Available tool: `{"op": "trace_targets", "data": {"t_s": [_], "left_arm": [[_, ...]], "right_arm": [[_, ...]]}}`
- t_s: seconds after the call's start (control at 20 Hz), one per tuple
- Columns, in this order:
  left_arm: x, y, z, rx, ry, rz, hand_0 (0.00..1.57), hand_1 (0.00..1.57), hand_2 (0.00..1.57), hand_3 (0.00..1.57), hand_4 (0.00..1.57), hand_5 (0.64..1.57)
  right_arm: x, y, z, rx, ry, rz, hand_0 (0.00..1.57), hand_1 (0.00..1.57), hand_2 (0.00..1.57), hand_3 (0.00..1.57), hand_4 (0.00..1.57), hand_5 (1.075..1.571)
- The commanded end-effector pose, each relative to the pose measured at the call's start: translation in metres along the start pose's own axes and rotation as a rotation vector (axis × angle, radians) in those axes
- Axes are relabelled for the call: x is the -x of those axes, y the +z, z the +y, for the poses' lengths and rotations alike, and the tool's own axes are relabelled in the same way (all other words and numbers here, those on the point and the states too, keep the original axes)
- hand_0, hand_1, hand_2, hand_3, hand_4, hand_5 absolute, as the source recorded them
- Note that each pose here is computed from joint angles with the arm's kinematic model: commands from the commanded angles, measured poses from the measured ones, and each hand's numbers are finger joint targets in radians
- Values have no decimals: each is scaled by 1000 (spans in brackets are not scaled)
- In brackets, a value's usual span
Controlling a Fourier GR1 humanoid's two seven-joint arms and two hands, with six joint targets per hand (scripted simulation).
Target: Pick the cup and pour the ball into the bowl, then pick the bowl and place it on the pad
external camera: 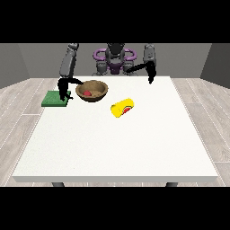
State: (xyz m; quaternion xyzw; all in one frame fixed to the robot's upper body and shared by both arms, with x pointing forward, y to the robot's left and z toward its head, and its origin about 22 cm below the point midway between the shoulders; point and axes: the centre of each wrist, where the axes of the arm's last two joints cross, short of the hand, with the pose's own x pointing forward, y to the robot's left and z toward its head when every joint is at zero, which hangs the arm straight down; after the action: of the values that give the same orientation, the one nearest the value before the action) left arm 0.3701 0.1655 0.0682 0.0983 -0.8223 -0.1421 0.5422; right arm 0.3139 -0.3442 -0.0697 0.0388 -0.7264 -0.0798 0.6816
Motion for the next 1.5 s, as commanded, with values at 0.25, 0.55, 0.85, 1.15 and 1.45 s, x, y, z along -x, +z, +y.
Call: {"op": "trace_targets", "data": {"t_s": [0.25,0.55,0.85,1.15,1.45], "left_arm": [[-21,-7,-8,42,-9,-36,0,0,0,0,0,1561],[9,6,12,58,6,61,0,0,0,0,0,1564],[10,0,39,-2,-1,49,0,0,0,0,0,1566],[-4,-8,34,21,2,-11,0,0,0,0,0,1568],[41,21,56,-35,26,134,0,0,0,0,0,1570]], "right_arm": [[27,2,37,62,-79,77,0,0,0,0,242,1532],[24,-8,64,32,-86,121,0,0,0,0,347,1546],[40,-3,86,22,-71,217,0,0,0,0,375,1550],[34,2,47,132,146,335,1571,1571,1571,1571,1053,1550],[15,-26,88,145,228,406,1571,1571,1571,1571,1026,1555]]}}
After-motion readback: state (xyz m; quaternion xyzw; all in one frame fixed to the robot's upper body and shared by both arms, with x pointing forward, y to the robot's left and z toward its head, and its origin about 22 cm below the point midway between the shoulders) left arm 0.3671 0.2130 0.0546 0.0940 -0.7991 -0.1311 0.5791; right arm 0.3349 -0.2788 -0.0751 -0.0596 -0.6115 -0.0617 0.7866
